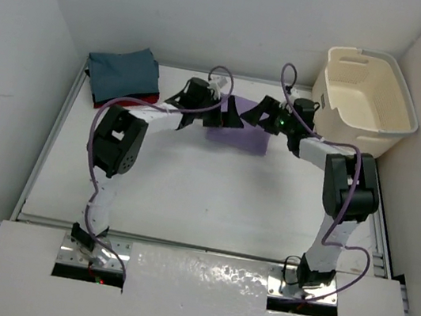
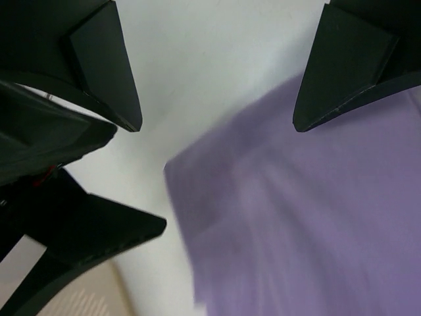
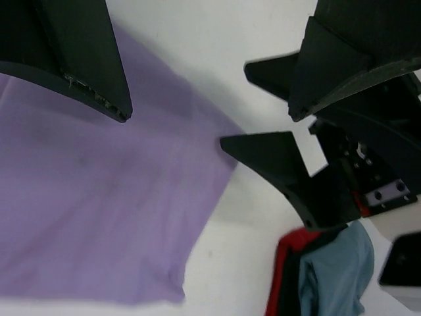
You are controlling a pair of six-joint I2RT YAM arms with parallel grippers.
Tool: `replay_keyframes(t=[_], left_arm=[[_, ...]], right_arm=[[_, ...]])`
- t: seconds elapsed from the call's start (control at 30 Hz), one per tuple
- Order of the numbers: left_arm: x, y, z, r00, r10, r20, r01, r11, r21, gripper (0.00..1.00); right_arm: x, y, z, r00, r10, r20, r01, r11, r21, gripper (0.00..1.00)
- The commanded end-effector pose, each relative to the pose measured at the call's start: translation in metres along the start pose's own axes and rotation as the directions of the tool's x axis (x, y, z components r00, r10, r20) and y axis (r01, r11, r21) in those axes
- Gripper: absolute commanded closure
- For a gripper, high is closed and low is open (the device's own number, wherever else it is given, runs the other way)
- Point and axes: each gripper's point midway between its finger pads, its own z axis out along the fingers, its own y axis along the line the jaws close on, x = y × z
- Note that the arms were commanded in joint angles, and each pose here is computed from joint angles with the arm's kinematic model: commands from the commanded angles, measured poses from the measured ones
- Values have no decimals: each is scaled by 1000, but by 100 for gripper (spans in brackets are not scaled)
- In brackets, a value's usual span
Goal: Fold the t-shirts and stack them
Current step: Put the neatly folded tshirt into the corner of the board with the left arm
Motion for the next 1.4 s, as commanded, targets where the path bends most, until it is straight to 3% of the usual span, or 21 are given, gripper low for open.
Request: replay_keyframes(t=[0.0,0.2,0.4,0.67,0.9,1.03,1.37], left_arm=[[18,-9,1,1000,-5,-18,6,997,73,0],[58,34,7,991,-67,-116,62,997,-41,0],[60,49,-16,994,-55,-97,41,989,-143,0],[-3,16,-40,998,63,-11,-63,980,-187,0],[-47,48,-29,994,103,-25,-105,920,-378,0],[-54,56,-16,993,116,-37,-121,914,-387,0],[-20,115,11,993,31,-115,-86,858,-506,0]], right_arm=[[20,0,3,997,81,1,-81,994,-75,1],[71,-50,1,988,128,-89,-121,989,82,1],[94,-86,-14,977,176,-121,-146,964,224,1],[26,-33,-40,993,-61,-98,74,988,134,1],[9,-30,-65,987,-131,-93,149,962,228,1],[13,-34,-73,984,-136,-113,162,952,259,1],[21,-34,-86,980,-147,-133,179,944,276,1]])
